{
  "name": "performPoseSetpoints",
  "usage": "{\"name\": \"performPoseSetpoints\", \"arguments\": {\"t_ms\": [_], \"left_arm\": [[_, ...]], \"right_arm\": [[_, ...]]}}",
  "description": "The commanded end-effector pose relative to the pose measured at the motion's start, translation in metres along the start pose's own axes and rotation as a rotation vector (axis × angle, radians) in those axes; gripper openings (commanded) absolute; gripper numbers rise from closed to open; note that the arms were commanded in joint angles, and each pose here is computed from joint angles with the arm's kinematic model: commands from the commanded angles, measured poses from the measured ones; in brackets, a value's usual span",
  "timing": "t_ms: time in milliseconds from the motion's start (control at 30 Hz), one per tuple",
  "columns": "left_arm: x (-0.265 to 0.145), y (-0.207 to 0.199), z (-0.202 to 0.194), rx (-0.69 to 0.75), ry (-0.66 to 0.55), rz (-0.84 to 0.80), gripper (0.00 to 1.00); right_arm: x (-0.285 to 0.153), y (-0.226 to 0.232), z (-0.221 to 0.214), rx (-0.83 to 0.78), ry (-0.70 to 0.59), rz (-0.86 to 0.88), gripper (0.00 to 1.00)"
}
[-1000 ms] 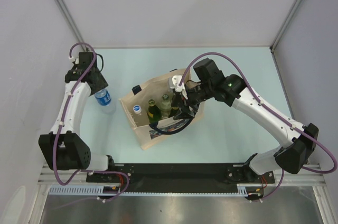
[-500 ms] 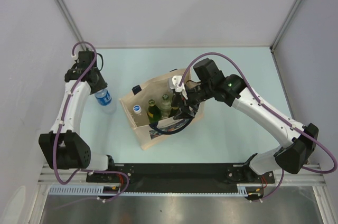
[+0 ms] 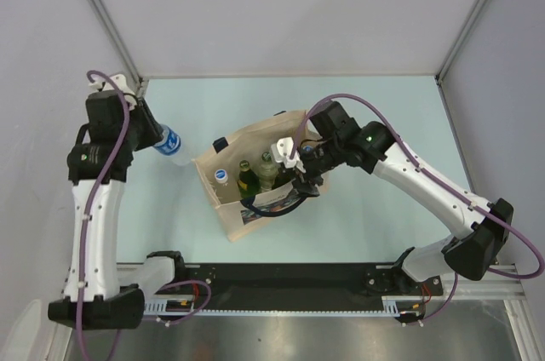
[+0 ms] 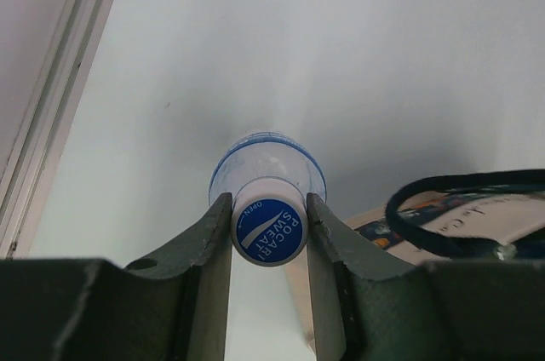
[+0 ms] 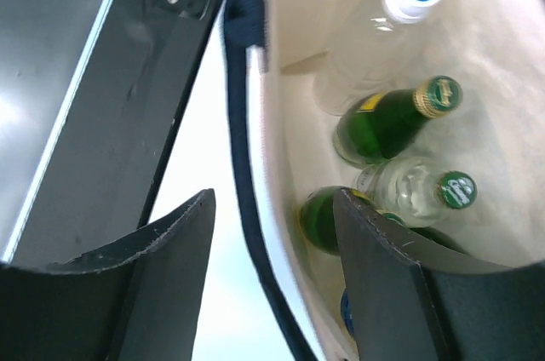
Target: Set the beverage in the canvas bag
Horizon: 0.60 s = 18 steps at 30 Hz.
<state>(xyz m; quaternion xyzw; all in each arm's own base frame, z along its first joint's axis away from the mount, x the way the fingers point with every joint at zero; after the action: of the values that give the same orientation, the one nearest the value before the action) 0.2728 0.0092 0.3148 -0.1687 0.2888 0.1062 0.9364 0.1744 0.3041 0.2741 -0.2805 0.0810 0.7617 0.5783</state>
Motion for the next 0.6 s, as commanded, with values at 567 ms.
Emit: {"name": "performPoseSetpoints", "arguments": {"t_ms": [567], "left_arm": [[-0.180,-0.094,0.085,-0.040,-0.331,-0.591,0.00]], "right_arm": [[0.010,0.026,0.007,-0.190,0.022,0.113,0.27]]}}
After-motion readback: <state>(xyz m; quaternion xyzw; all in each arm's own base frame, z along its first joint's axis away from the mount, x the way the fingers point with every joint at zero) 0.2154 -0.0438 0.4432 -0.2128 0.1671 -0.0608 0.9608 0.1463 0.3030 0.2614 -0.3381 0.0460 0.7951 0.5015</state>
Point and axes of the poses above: each gripper's point midway between its finger pads, its own x axis out along the fingers, its own y axis along the line the jaws close on, z = x × y, the point moved 2 cm from there along -x, back along the fingers, and after that the axes turned 5 degrees about -x, right-handed, at the moved point
